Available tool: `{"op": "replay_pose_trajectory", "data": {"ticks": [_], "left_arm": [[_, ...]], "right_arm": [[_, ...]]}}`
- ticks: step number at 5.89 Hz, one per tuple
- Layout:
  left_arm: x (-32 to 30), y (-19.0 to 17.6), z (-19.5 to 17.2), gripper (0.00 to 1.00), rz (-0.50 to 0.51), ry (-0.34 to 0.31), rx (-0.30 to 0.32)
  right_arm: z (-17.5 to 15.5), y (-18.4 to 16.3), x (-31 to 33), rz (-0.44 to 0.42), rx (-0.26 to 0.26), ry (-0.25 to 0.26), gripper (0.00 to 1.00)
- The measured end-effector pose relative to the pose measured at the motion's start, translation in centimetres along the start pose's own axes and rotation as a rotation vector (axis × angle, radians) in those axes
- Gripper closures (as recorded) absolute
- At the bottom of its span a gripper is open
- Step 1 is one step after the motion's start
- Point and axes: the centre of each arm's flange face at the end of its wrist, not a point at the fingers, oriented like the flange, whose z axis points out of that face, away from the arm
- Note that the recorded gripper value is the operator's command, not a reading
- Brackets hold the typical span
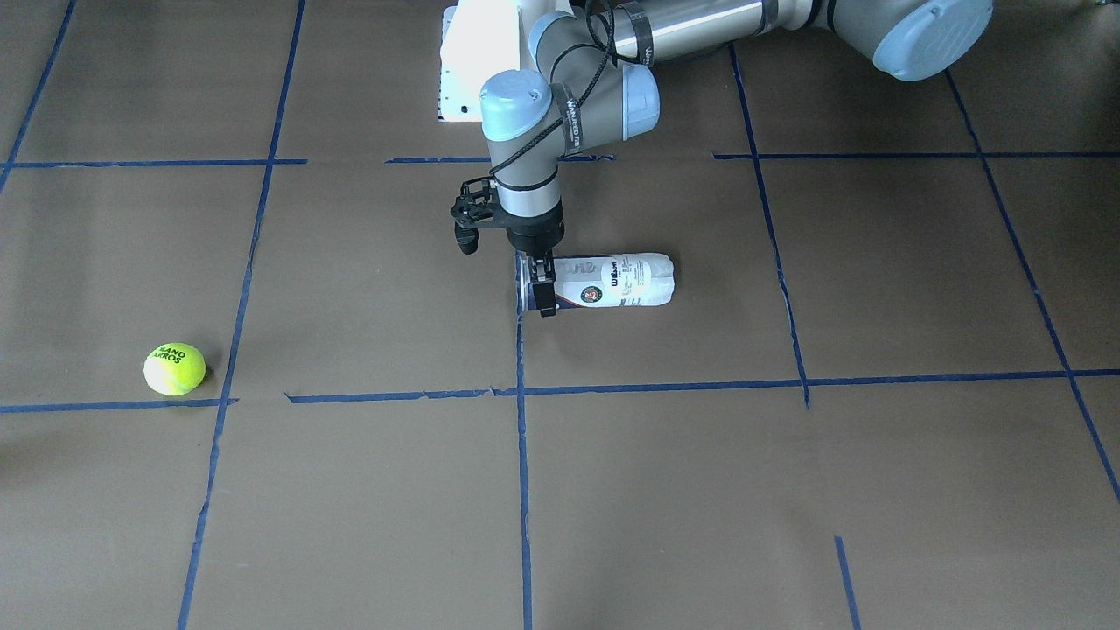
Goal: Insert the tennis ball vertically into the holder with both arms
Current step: 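Grasp the can with the left gripper and lift it, then rotate the held can upright with the left gripper, open end up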
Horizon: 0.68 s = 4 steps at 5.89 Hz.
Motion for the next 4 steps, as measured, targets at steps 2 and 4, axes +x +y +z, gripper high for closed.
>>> {"op": "replay_pose_trajectory", "data": {"ticks": [2,4], "left_arm": [[-3.5,-0.3,-8.6,0.23,-0.096,-0.074,0.191],[-4.7,0.7,-13.2,0.23,-0.352,-0.106,0.557]], "right_arm": [[-0.1,-0.1,-0.3,-0.003,0.005,-0.013,0.0],[0.1,-0.4,-0.6,0.003,0.011,-0.076,0.0]]}}
